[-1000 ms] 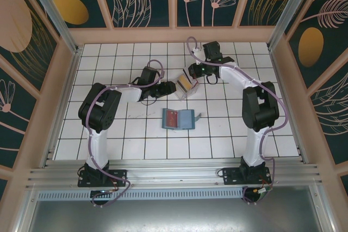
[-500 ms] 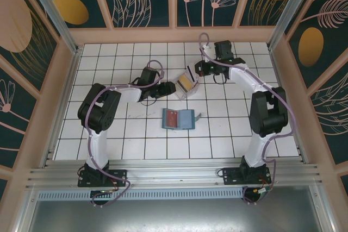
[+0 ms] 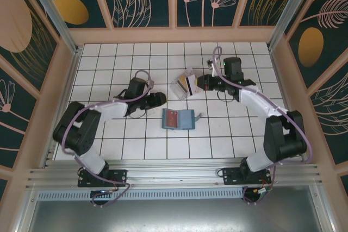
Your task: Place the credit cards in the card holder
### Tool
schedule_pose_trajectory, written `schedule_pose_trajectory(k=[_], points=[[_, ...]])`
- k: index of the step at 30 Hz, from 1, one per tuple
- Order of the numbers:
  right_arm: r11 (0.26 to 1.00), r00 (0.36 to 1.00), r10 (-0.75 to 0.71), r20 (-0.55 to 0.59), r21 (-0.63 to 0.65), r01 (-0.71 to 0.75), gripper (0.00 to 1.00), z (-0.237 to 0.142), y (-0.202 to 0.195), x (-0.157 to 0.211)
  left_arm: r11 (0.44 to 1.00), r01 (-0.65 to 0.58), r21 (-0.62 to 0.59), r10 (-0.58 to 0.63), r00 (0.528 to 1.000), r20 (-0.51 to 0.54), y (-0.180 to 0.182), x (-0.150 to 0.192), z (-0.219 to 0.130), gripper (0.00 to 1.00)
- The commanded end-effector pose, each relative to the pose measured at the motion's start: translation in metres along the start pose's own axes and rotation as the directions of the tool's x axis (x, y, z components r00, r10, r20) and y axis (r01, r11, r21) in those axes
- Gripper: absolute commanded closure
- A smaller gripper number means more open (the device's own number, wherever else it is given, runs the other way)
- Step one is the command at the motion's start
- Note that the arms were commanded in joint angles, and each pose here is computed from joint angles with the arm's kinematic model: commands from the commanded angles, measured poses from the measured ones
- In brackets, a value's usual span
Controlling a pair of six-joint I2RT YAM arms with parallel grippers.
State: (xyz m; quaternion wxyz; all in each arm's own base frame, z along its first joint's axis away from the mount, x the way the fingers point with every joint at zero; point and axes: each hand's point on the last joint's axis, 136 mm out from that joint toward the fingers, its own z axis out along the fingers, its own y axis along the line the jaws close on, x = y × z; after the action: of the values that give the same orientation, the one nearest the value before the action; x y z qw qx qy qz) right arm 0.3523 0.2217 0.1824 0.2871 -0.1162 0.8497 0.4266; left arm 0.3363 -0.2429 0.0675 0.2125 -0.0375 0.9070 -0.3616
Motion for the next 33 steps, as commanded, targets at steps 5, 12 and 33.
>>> schedule_pose_trajectory(k=[5,12,33], points=[[0.980,0.985,0.166,-0.044,-0.104,-0.170,0.98,0.008,0.019,0.062,0.999,0.034,0.008,-0.033,0.996,-0.083,0.012,0.057,-0.024,0.44],[0.953,0.955,0.286,-0.079,-0.080,-0.292,0.99,0.027,0.006,0.108,1.000,0.026,-0.011,-0.027,0.991,-0.134,0.017,0.077,-0.018,0.48],[0.916,0.913,0.399,-0.087,0.007,-0.400,1.00,0.054,-0.020,0.141,0.998,0.062,0.007,-0.059,0.982,-0.182,0.022,0.095,0.006,0.70]])
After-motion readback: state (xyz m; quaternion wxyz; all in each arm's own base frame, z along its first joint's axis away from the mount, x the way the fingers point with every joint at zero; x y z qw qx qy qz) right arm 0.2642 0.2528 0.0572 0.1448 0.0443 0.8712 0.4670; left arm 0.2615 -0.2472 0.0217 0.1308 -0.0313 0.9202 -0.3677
